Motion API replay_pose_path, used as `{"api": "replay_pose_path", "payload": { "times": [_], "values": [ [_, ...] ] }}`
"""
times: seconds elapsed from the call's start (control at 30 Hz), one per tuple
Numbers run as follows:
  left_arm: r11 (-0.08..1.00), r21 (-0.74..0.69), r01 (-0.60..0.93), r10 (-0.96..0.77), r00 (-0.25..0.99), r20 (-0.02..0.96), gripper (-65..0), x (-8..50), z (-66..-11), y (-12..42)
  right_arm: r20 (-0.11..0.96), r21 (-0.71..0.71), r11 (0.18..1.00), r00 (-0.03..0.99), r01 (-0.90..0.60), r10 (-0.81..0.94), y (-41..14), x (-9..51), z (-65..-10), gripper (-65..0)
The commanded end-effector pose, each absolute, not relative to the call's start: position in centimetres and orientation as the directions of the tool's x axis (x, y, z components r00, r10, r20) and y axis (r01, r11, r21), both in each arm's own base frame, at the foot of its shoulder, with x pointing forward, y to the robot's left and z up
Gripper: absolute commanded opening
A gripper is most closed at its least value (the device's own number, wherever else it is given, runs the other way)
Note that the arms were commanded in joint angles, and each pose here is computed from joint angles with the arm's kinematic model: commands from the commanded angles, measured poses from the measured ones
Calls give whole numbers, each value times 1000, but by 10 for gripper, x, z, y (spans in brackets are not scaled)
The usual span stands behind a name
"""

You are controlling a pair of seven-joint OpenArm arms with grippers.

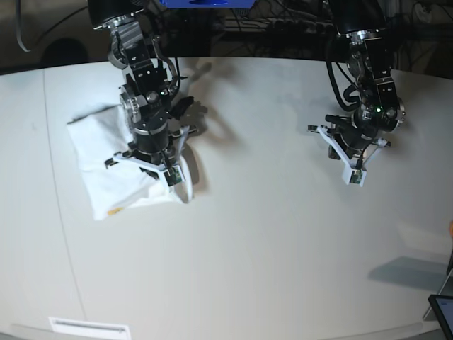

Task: Fold the T-shirt properly
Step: 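Lower the shirt with the right gripper and release it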

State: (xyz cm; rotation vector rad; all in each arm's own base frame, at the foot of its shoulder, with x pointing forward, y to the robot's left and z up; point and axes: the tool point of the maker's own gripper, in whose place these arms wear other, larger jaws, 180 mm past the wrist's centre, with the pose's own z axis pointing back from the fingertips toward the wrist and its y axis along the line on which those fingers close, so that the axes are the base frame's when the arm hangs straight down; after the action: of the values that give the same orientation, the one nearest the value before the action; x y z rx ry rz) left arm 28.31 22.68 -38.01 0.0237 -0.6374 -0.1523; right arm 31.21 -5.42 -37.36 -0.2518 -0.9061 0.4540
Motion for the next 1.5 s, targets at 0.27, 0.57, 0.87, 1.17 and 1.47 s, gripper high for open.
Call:
{"api": "replay_pose_path", "payload": {
  "times": [0.27, 0.57, 0.87, 1.17, 1.47],
  "values": [
    [988, 81, 135, -156, 768, 622, -650, 291, -370, 229, 734, -341, 867, 474, -363, 486, 6, 303, -370, -647],
    [988, 81, 135, -156, 768, 622, -650, 291, -370, 229, 712, -324, 857, 493, -400, 499, 29, 291, -389, -647],
    [972, 22, 235, -191, 730, 656, -650, 293, -365, 201, 853, -357, 904, 312, -236, 418, -14, 310, -275, -647],
    [915, -21, 404, -267, 642, 719, -650, 296, -359, 137, 757, -383, 920, 545, -78, 361, -98, 286, -320, -647],
    [923, 22, 384, -296, 672, 679, -650, 293, -382, 135, 769, -375, 918, 511, -127, 385, -94, 247, -340, -647]
  ]
}}
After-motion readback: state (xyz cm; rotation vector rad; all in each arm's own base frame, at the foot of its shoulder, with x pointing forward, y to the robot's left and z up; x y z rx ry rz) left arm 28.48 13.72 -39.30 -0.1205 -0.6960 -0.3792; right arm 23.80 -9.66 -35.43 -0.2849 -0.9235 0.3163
